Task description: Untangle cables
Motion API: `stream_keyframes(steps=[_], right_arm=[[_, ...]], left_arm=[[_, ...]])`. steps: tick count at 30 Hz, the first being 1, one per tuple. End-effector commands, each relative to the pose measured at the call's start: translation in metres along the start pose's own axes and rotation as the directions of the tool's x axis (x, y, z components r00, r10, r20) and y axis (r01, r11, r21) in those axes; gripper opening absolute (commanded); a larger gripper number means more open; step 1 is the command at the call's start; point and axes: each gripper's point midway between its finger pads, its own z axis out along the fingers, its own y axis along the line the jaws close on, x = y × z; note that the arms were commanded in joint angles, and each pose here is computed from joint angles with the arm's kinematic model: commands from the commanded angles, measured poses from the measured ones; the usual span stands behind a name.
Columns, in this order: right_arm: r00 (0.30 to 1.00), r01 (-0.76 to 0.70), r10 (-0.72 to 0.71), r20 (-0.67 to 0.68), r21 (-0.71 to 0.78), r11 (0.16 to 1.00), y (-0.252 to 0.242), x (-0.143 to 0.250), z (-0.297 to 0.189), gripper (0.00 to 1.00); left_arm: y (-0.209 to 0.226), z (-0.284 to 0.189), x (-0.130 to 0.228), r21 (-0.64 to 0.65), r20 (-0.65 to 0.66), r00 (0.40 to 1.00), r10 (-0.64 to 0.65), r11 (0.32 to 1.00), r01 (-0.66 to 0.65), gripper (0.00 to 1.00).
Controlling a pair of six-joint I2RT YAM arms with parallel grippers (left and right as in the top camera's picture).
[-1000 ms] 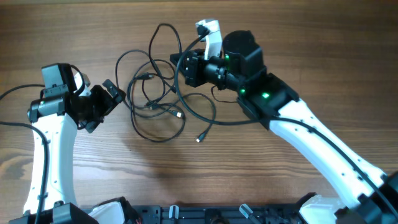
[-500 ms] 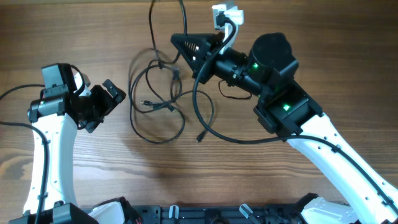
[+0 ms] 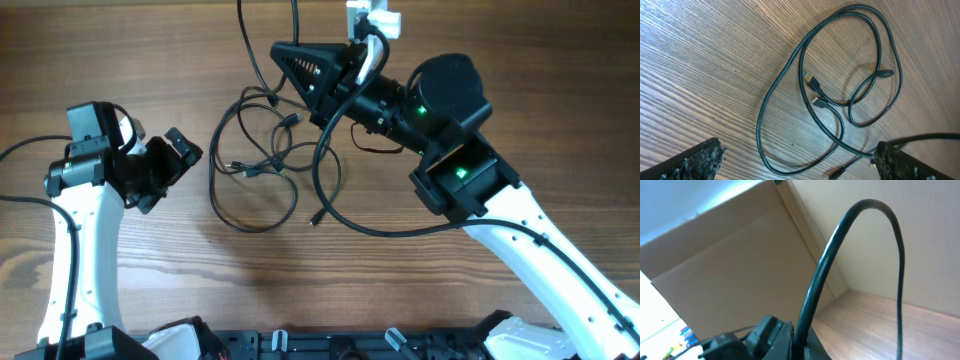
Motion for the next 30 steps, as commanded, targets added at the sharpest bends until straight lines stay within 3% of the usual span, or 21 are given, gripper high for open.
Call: stream_keyframes(steps=[1, 6, 11, 17, 22, 30], right_arm=[[0.999, 0.04, -0.041, 0.022, 0.014, 0.999, 0.002, -0.008, -0.005, 0.04], [0.998, 0.046, -0.046, 0.039, 0.005, 0.999, 0.005, -0.012, -0.005, 0.04], [0.999, 0.017, -0.018, 0.041, 0.005, 1.0, 0.005, -0.013, -0.005, 0.04], [0.999, -0.029, 0.029, 0.046, 0.009, 1.0, 0.004, -0.013, -0.005, 0.04], [0.995, -0.084, 0.084, 0.056, 0.0, 0.996, 0.005, -0.016, -0.005, 0.04], [0.99, -0.131, 0.131, 0.059, -0.005, 0.991, 0.006, -0.017, -0.006, 0.04]], left_arm=[[0.001, 0.004, 0.005, -0.002, -0.022, 1.0, 0.015, 1.0, -0.015, 1.0], [-0.013, 0.008, 0.015, 0.017, -0.044, 0.997, 0.07, 0.997, -0.069, 1.0], [-0.036, 0.014, 0.027, 0.054, -0.047, 0.967, 0.252, 0.967, -0.25, 1.0], [-0.071, 0.02, 0.043, 0.113, -0.017, 0.882, 0.471, 0.877, -0.467, 1.0], [-0.098, 0.023, 0.051, 0.152, 0.048, 0.767, 0.64, 0.754, -0.639, 1.0], [-0.114, 0.029, 0.047, 0.147, 0.11, 0.7, 0.705, 0.685, -0.713, 1.0]])
